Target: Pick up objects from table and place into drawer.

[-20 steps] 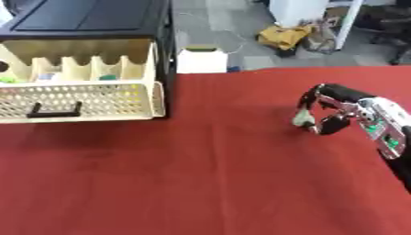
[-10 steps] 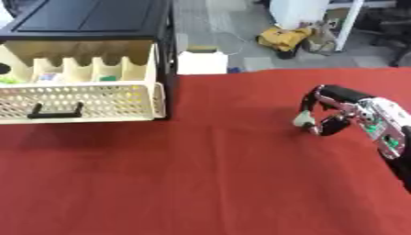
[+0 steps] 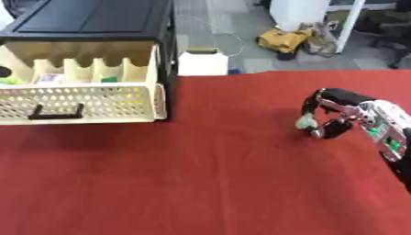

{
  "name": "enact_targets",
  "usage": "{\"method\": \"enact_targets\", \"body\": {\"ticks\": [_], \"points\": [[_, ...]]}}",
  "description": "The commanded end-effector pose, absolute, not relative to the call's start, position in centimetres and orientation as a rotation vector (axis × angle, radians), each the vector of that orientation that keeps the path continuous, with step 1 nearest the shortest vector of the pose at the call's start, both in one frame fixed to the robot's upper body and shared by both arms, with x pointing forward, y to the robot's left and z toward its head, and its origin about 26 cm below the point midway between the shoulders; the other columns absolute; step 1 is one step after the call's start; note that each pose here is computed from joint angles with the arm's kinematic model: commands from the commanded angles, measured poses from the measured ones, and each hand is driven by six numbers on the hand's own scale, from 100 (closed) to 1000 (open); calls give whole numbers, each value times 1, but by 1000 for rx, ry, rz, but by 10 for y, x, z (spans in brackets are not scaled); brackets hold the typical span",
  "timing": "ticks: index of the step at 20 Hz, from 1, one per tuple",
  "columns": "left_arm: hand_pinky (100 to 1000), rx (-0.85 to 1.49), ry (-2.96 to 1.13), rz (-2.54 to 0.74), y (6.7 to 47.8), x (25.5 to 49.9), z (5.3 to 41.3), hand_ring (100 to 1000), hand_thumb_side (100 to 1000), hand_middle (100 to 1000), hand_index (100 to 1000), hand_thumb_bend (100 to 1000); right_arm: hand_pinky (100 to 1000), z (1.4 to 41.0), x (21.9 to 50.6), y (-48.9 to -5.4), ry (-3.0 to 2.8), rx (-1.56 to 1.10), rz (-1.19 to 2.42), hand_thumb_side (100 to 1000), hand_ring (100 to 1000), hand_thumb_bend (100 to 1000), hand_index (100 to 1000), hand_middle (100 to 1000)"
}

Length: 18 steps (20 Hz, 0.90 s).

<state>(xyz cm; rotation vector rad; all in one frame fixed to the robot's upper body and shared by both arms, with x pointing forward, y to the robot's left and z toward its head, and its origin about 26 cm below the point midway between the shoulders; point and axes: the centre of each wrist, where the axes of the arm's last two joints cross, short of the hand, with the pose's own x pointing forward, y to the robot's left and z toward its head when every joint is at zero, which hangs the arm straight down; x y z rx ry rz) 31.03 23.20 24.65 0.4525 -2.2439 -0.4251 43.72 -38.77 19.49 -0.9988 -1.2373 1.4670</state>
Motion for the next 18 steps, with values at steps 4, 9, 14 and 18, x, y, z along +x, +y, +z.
{"method": "enact_targets", "body": {"ticks": [4, 9, 14, 18], "points": [[100, 464, -2264, -430, 233, 308, 253, 100, 1000, 100, 631, 100, 556, 204, 435, -399, -1205, -1038, 1470, 100, 749, 270, 644, 527], [100, 463, -2262, -430, 233, 308, 252, 100, 1000, 100, 623, 100, 525, 203, 434, -399, -1217, -1050, 1446, 100, 727, 282, 576, 472], [100, 464, -2259, -429, 234, 308, 252, 100, 1000, 100, 614, 100, 508, 204, 434, -398, -1245, -1066, 1413, 100, 713, 257, 545, 445], [100, 463, -2258, -427, 234, 308, 252, 100, 1000, 100, 609, 100, 499, 204, 433, -398, -1257, -1073, 1391, 100, 704, 207, 527, 426]]}}
